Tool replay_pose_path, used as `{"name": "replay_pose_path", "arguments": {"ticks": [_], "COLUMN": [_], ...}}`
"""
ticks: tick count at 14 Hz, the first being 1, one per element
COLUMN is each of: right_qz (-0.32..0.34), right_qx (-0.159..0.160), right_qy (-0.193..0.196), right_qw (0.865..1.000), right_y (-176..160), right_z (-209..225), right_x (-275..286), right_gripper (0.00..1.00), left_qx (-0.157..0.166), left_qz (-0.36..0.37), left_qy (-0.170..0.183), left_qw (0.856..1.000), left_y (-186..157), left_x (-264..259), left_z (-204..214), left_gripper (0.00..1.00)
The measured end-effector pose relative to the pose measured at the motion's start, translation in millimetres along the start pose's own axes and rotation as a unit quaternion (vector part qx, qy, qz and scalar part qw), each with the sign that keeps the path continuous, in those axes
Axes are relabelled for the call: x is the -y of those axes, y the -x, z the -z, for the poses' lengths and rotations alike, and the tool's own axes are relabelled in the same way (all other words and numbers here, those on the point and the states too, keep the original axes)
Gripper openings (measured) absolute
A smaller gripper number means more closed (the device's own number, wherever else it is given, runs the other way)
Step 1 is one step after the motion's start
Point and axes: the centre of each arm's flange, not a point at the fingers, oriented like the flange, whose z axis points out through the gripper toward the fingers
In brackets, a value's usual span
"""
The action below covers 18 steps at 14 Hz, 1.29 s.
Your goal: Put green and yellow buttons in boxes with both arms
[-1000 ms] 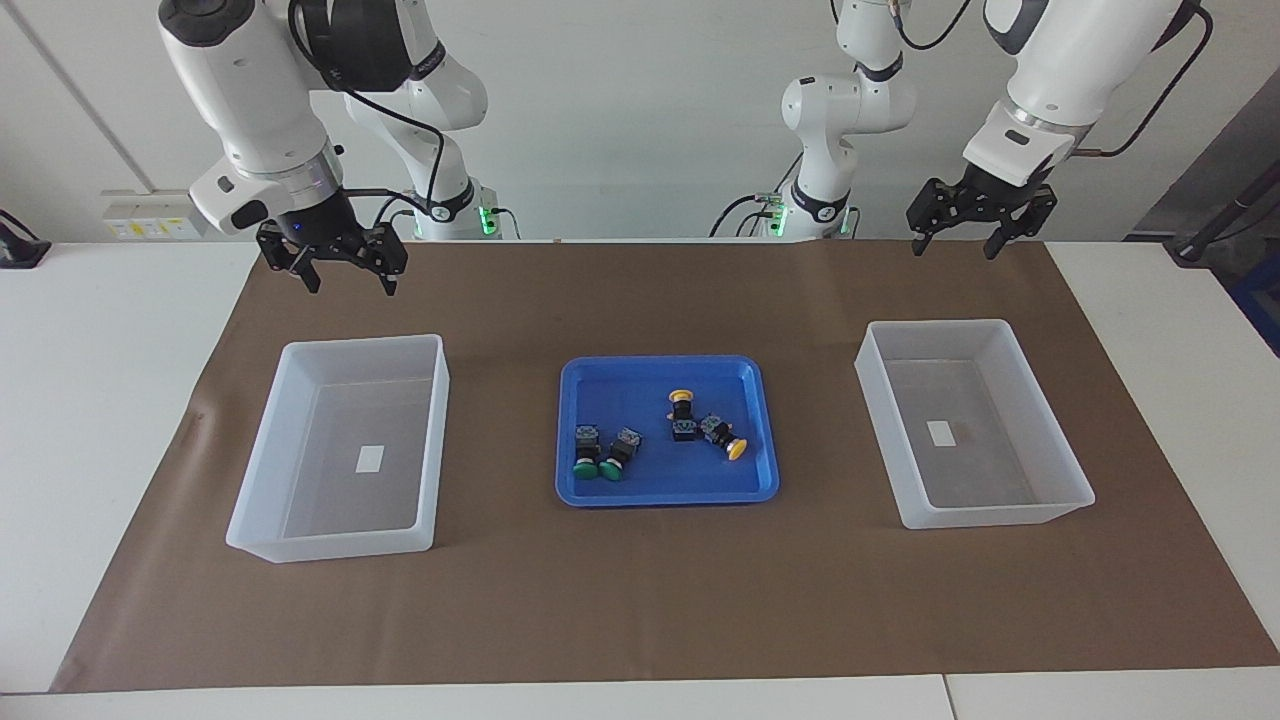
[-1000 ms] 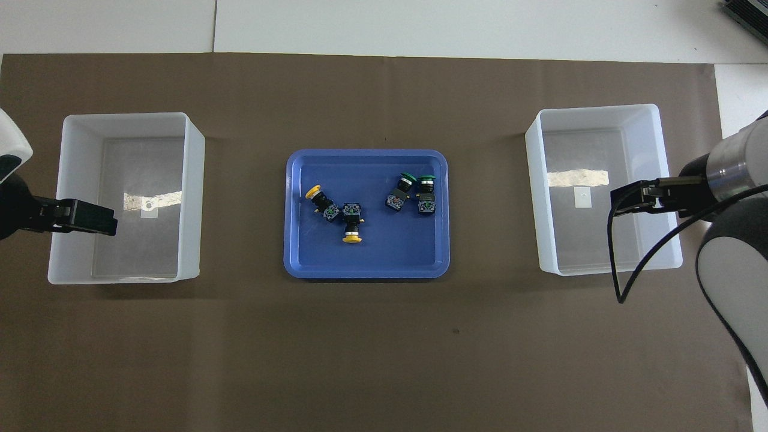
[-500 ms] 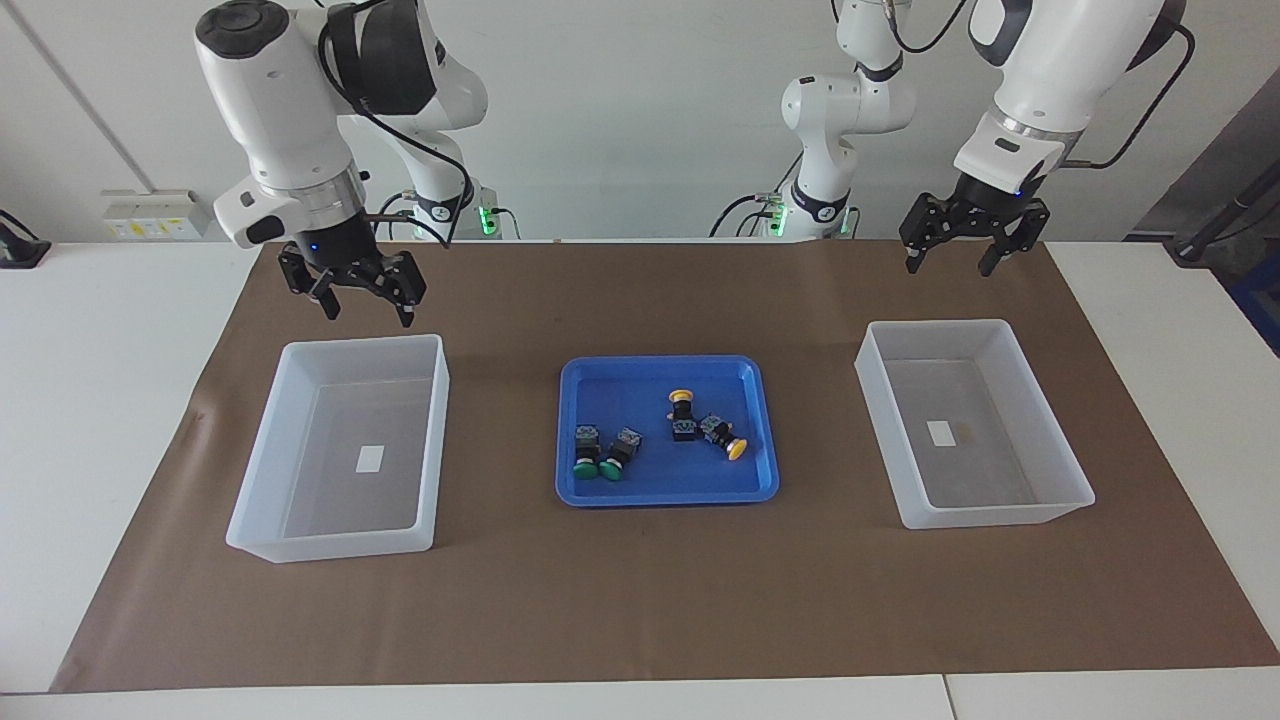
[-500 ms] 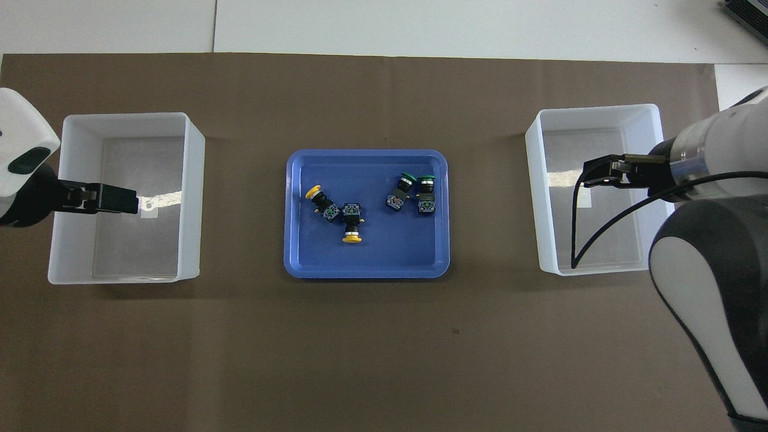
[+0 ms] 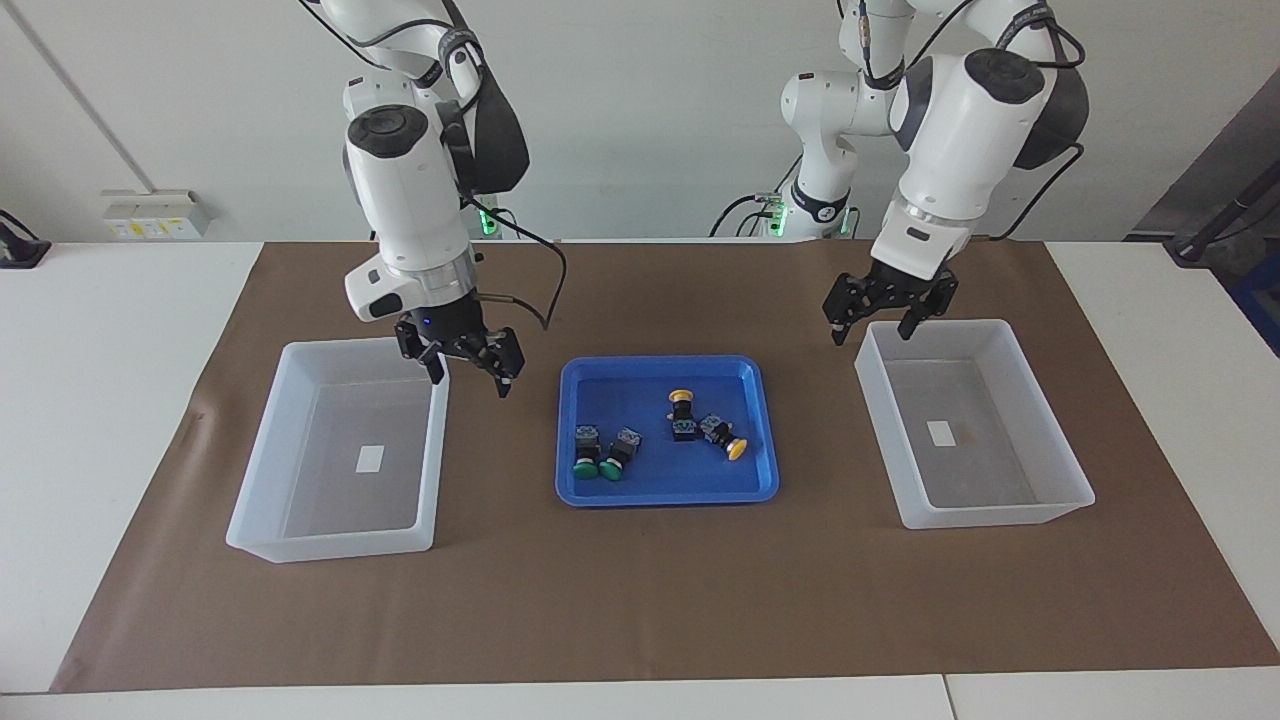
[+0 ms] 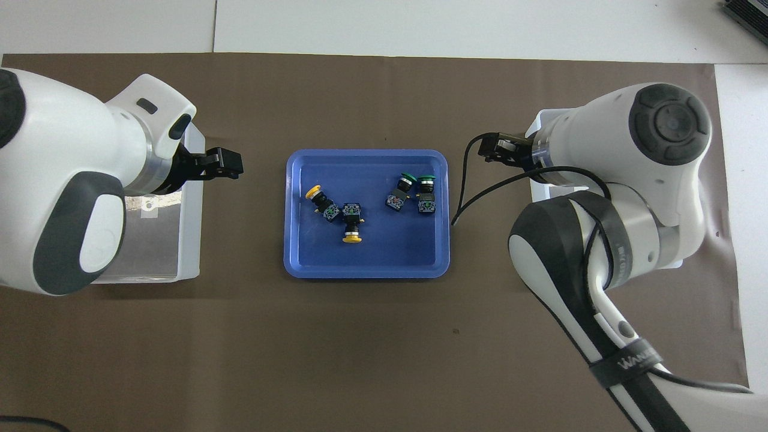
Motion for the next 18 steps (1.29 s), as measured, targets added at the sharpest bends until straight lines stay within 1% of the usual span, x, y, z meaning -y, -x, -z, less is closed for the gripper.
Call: {"name": "replay_pose_path", "arguments": {"ticks": [2, 4, 5, 7, 8, 10, 12, 14, 16, 17, 18], "right_qz": [-0.023, -0.036, -0.045, -0.066, -0.074, -0.079, -0.083, -0.083, -0.086, -0.086, -0.086], "right_qx": [-0.003, 0.0, 0.004, 0.01, 0.012, 0.02, 0.029, 0.033, 0.034, 0.034, 0.035], "right_qy": [-0.011, -0.017, -0.017, -0.017, -0.016, -0.014, -0.01, -0.008, -0.005, -0.004, -0.003], "right_qw": [1.0, 0.999, 0.999, 0.998, 0.997, 0.997, 0.996, 0.996, 0.996, 0.996, 0.996], "right_y": [12, 25, 32, 39, 40, 48, 67, 74, 71, 71, 72], "right_z": [-29, -60, -72, -87, -93, -109, -128, -140, -145, -147, -149], "right_x": [28, 53, 64, 83, 89, 106, 130, 140, 138, 138, 138], "right_gripper": [1.0, 1.0, 1.0, 1.0, 1.0, 1.0, 1.0, 1.0, 0.98, 0.91, 0.91], "left_qx": [-0.005, -0.001, 0.001, -0.001, 0.003, 0.015, 0.022, 0.028, 0.028, 0.027, 0.026], "left_qz": [0.072, 0.132, 0.169, 0.242, 0.264, 0.294, 0.312, 0.329, 0.346, 0.349, 0.35], "left_qy": [0.008, 0.01, 0.011, 0.02, 0.02, 0.011, 0.005, 0.0, 0.0, 0.002, 0.004], "left_qw": [0.997, 0.991, 0.986, 0.97, 0.964, 0.956, 0.95, 0.944, 0.938, 0.937, 0.936], "left_y": [-6, -4, 1, 11, 15, 19, 22, 24, 24, 25, 26], "left_x": [-19, -30, -39, -64, -73, -82, -86, -87, -88, -89, -90], "left_z": [-36, -63, -73, -98, -115, -154, -184, -196, -198, -198, -198], "left_gripper": [1.0, 1.0, 1.0, 1.0, 1.0, 1.0, 1.0, 1.0, 1.0, 1.0, 0.99]}}
